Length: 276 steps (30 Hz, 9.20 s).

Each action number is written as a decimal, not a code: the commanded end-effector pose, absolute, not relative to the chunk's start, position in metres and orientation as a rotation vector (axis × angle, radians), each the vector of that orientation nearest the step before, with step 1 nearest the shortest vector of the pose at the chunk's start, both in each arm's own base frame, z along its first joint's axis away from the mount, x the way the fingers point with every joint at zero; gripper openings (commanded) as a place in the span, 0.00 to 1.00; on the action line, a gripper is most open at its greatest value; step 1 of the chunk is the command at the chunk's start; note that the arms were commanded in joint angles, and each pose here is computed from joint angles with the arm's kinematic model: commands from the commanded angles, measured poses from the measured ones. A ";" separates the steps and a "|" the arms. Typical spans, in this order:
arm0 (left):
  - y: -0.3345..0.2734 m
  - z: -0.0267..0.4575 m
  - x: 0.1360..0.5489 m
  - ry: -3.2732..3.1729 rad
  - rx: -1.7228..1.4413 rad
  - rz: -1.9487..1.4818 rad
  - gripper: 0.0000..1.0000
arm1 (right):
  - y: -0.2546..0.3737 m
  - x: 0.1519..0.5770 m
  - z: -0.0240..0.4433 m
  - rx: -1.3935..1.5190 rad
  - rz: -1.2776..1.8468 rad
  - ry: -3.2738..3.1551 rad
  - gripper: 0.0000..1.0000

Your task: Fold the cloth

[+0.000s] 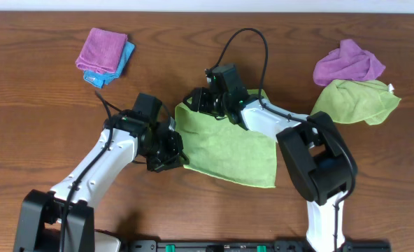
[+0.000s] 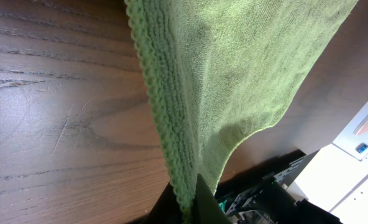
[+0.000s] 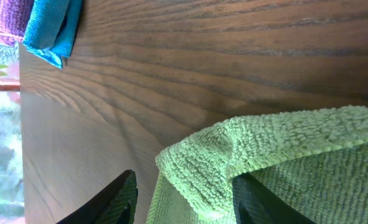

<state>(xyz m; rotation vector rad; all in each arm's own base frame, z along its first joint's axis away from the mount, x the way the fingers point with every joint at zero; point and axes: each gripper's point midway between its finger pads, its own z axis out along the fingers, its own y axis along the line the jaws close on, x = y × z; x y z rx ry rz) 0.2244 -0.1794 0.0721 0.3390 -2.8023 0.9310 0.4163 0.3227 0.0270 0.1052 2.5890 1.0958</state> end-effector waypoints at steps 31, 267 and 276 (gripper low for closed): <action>-0.180 0.078 0.227 -2.813 0.335 0.952 0.06 | 0.334 0.435 0.039 0.036 1.019 2.451 0.18; -0.131 0.003 0.424 -3.408 0.899 0.681 0.06 | 0.127 0.424 0.007 0.578 0.647 2.606 0.86; -0.131 0.000 0.422 -3.402 0.898 0.670 0.06 | 0.152 0.425 -0.007 0.504 0.726 2.614 0.71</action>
